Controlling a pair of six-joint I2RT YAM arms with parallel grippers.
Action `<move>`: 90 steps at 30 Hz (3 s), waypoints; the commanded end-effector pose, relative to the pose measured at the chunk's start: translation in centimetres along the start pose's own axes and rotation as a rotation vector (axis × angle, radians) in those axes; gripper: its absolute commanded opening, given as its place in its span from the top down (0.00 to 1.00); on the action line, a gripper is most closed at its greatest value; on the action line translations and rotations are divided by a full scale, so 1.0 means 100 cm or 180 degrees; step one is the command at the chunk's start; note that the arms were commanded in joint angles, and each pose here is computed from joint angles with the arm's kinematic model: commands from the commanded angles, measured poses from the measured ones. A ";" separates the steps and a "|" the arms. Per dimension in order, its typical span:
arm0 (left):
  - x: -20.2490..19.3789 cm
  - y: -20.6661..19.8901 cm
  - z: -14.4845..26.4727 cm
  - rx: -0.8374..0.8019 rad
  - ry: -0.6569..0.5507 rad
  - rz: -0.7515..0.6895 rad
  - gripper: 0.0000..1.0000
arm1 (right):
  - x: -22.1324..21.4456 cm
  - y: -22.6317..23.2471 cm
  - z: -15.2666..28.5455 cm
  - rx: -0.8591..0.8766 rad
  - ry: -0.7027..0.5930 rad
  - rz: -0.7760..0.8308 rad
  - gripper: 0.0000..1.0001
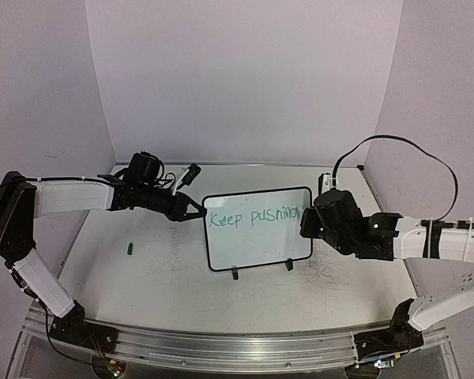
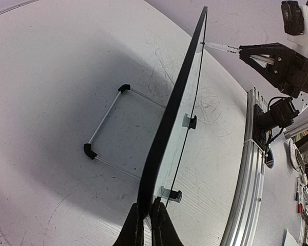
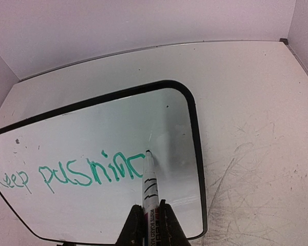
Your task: Write a sentence on the whiteboard
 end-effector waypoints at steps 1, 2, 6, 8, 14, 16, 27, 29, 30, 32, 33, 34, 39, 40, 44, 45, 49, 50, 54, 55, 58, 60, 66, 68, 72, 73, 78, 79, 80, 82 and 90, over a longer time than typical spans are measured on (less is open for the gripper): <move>0.012 -0.001 0.009 0.0146 -0.0114 -0.0159 1.00 | -0.003 -0.002 -0.001 0.0024 0.0043 -0.0072 1.00; 0.012 -0.001 0.009 0.0147 -0.0114 -0.0158 1.00 | -0.004 -0.002 -0.001 0.0023 0.0053 -0.0074 1.00; 0.012 -0.001 0.009 0.0148 -0.0116 -0.0160 1.00 | -0.008 -0.003 0.000 0.0040 0.0100 -0.0084 1.00; 0.012 -0.001 0.009 0.0149 -0.0119 -0.0162 1.00 | -0.010 -0.004 0.000 0.0036 0.0129 -0.0081 1.00; 0.013 -0.001 0.009 0.0146 -0.0120 -0.0163 1.00 | -0.016 -0.007 0.001 0.0022 0.0189 -0.0077 1.00; 0.012 -0.001 0.009 0.0144 -0.0117 -0.0162 1.00 | -0.018 -0.008 0.000 0.0013 0.0209 -0.0078 1.00; 0.012 -0.001 0.009 0.0143 -0.0112 -0.0155 1.00 | -0.032 -0.008 0.001 0.0046 0.0349 -0.0072 1.00; 0.012 -0.001 0.008 0.0138 -0.0109 -0.0153 1.00 | -0.035 -0.007 0.001 0.0051 0.0372 -0.0067 1.00; 0.011 -0.001 0.008 0.0138 -0.0107 -0.0151 1.00 | -0.037 -0.007 0.001 0.0052 0.0380 -0.0063 1.00; 0.012 -0.001 0.009 0.0138 -0.0110 -0.0155 1.00 | -0.039 -0.005 0.000 0.0062 0.0400 -0.0063 1.00; 0.012 -0.001 0.009 0.0138 -0.0110 -0.0154 1.00 | -0.039 -0.004 0.001 0.0070 0.0405 -0.0061 1.00; 0.012 -0.001 0.009 0.0137 -0.0111 -0.0156 1.00 | -0.040 -0.003 0.001 0.0078 0.0409 -0.0057 1.00; 0.012 -0.001 0.008 0.0132 -0.0111 -0.0153 1.00 | -0.029 0.011 -0.002 0.0199 0.0299 -0.0103 1.00; 0.012 -0.001 0.009 0.0132 -0.0109 -0.0152 1.00 | -0.026 0.015 -0.003 0.0228 0.0273 -0.0104 1.00; 0.011 -0.001 0.009 0.0149 -0.0113 -0.0154 1.00 | -0.006 0.027 0.002 0.0365 0.0127 -0.0134 1.00; 0.012 -0.001 0.009 0.0154 -0.0116 -0.0159 1.00 | 0.000 0.028 0.007 0.0436 0.0069 -0.0149 1.00; 0.013 -0.001 0.010 0.0158 -0.0127 -0.0170 1.00 | 0.003 0.022 0.022 0.0625 -0.0060 -0.0127 1.00; 0.013 -0.001 0.009 0.0157 -0.0124 -0.0172 1.00 | 0.003 0.023 0.022 0.0633 -0.0058 -0.0082 1.00; 0.012 0.000 0.009 0.0158 -0.0112 -0.0157 1.00 | 0.012 0.039 0.016 0.0715 -0.0115 -0.0014 1.00; 0.012 0.000 0.009 0.0160 -0.0112 -0.0157 1.00 | 0.016 0.043 0.014 0.0731 -0.0145 -0.0007 1.00; 0.012 0.000 0.009 0.0171 -0.0116 -0.0162 1.00 | 0.022 0.048 0.012 0.0710 -0.0204 0.0049 1.00; 0.012 0.000 0.009 0.0165 -0.0114 -0.0161 1.00 | 0.025 0.050 0.011 0.0714 -0.0223 0.0069 1.00; 0.012 -0.001 0.008 0.0138 -0.0108 -0.0160 1.00 | 0.027 0.053 0.008 0.0702 -0.0253 0.0079 1.00; 0.012 -0.001 0.008 0.0136 -0.0107 -0.0156 1.00 | 0.027 0.054 0.006 0.0679 -0.0257 0.0088 1.00; 0.012 -0.001 0.008 0.0142 -0.0107 -0.0159 1.00 | 0.028 0.054 0.003 0.0610 -0.0264 0.0091 1.00; 0.012 -0.001 0.008 0.0145 -0.0108 -0.0159 1.00 | 0.027 0.054 0.002 0.0582 -0.0255 0.0092 1.00; 0.012 -0.001 0.009 0.0145 -0.0114 -0.0164 1.00 | 0.022 0.049 -0.002 0.0428 -0.0194 0.0096 1.00; 0.013 -0.001 0.009 0.0145 -0.0114 -0.0163 1.00 | 0.021 0.048 -0.003 0.0414 -0.0182 0.0097 1.00; 0.012 -0.001 0.009 0.0146 -0.0113 -0.0163 1.00 | 0.020 0.048 -0.003 0.0399 -0.0166 0.0101 1.00; 0.012 -0.001 0.009 0.0145 -0.0112 -0.0164 1.00 | 0.019 0.048 -0.004 0.0395 -0.0148 0.0105 1.00; 0.012 -0.001 0.008 0.0151 -0.0106 -0.0161 1.00 | 0.003 0.041 -0.007 0.0317 0.0044 0.0141 1.00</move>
Point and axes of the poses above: each gripper's point midway between its finger pads, its own z axis back along the fingers, its own y axis along the line the jaws close on, x = y × z, the point moved 5 cm from there along z, back along the fingers, and after that the axes turned 3 degrees about z, right-handed, at the moved point
